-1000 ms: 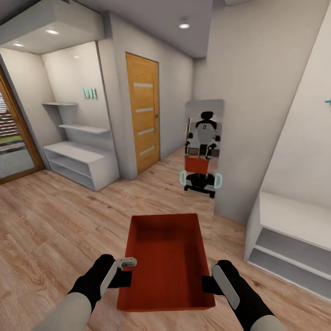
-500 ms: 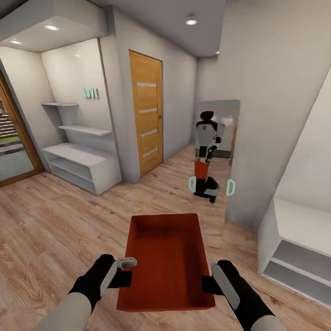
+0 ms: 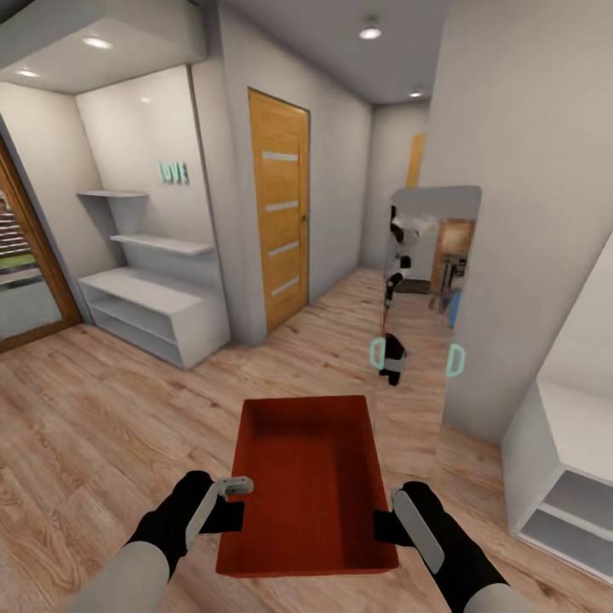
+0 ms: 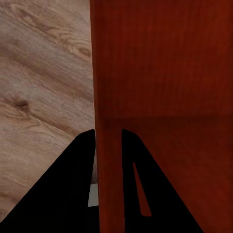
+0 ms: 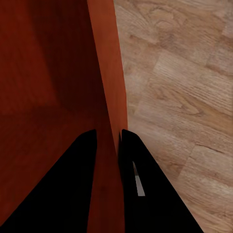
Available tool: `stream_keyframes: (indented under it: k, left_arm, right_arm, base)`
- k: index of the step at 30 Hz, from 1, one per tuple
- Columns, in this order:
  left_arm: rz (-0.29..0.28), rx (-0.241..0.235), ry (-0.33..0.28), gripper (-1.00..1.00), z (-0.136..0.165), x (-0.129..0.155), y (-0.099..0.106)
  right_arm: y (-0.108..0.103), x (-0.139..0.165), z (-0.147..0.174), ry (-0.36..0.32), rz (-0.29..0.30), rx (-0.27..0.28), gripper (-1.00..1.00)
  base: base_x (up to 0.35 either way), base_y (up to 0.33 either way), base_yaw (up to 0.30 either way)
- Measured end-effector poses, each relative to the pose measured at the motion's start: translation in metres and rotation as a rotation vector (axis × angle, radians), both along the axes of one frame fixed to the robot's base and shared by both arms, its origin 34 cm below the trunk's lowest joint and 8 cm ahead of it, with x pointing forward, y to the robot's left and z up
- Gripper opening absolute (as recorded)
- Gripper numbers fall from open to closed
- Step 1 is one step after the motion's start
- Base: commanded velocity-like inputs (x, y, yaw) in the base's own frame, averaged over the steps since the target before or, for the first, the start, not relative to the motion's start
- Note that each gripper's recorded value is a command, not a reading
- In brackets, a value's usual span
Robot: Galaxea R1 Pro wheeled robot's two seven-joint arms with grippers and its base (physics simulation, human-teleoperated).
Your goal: Move the two storage containers from the living room to the garage. In the garage, place one container on the floor and stack the other container on top of it (either order is fine).
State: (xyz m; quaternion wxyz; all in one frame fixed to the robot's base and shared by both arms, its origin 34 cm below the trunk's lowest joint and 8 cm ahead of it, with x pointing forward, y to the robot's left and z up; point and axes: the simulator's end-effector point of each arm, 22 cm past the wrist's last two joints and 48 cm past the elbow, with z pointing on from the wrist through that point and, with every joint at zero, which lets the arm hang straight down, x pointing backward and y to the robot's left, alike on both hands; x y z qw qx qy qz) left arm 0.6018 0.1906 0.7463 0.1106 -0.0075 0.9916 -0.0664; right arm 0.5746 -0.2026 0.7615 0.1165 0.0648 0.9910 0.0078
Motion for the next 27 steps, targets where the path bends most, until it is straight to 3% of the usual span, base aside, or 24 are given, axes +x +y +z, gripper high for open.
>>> stream_keyframes:
  k: [27]
  left_arm:
    - [0.000, 0.000, 0.000, -1.00, -0.0001, -0.0001, 0.0000]
  right_arm:
    - [0.0000, -0.0001, 0.0000, 0.000, 0.000, 0.000, -1.00]
  base:
    - [0.291, 0.179, 0.000]
